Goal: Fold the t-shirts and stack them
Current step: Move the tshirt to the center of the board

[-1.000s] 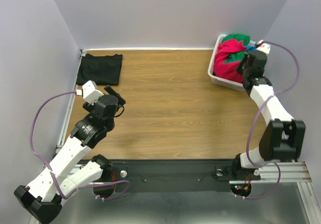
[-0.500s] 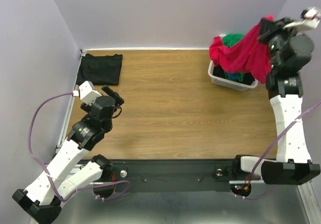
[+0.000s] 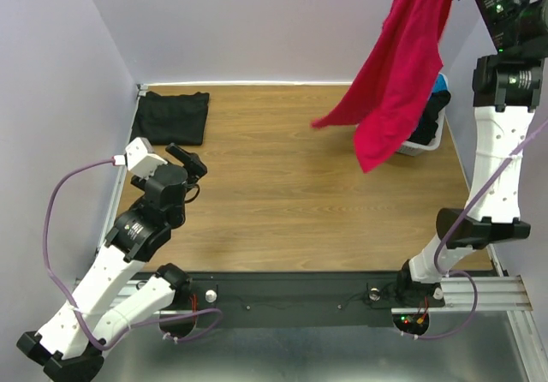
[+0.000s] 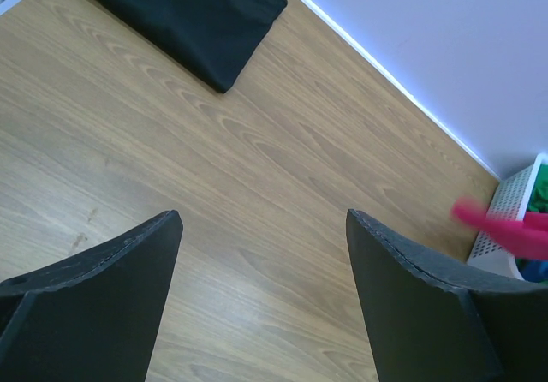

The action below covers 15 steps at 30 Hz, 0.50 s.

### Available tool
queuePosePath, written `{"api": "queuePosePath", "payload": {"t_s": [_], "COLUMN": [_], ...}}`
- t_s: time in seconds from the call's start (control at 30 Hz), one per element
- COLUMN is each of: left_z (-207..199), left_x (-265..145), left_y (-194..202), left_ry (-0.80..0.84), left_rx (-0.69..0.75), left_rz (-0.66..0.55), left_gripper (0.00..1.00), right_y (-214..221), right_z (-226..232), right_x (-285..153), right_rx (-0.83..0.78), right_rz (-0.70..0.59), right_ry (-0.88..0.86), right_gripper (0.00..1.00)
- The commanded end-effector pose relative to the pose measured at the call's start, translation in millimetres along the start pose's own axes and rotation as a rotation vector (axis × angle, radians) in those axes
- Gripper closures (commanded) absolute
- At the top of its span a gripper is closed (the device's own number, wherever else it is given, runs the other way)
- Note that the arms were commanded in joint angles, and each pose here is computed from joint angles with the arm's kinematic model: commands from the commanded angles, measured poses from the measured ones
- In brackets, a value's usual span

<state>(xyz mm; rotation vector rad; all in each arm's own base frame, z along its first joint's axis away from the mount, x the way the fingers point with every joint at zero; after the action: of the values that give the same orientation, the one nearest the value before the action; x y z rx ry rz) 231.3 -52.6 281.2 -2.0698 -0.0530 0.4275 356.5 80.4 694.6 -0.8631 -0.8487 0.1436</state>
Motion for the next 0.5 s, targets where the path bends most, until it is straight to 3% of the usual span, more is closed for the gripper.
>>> {"api": "queuePosePath", "payload": {"t_s": [0.0,0.2,0.3,0.47], "left_z": [-9.6,-17.1,-20.2,-18.9], "left_x": [-6.0,-6.3,-5.2,-5.0], "left_y": [-21.8,-25.1,-21.9,-20.3], "left_ry": [0.028,0.051,0.059,0.052], "left_rx": [-0.042,-0.046,-0.041,-0.031], "left_rz": [-0.048,-0.043,-0.028,-0.020], "left_gripper": [0.11,0.11,0.11,0.11], "right_y": [-10.8,18.8,54.9,110.6], "right_z": [72.5,106.5,144.9,167.5], "right_x": [-8.6,-6.0,-1.7,15.9], "right_rx": [0.113,0.210,0.279,0.350], "right_rz": [0.042,0.103,0.172,0.239], "right_ry": [-0.246,-0.351,-0.461,-0.505], "right_gripper": [1.00,0.99,1.00,1.00]}}
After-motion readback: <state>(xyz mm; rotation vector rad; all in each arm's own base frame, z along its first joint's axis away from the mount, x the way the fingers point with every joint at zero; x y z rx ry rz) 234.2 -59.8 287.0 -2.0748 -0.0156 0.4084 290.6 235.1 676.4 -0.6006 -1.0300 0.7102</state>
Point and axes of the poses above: each gripper's point midway between its finger pads, its own x axis out along the fingers, its own z axis along the line the jaws close on, y = z × x, the point moved 2 cm from there along -x, back along the fingers, and after that the axes turned 5 degrees about x, right-handed, at the moved point
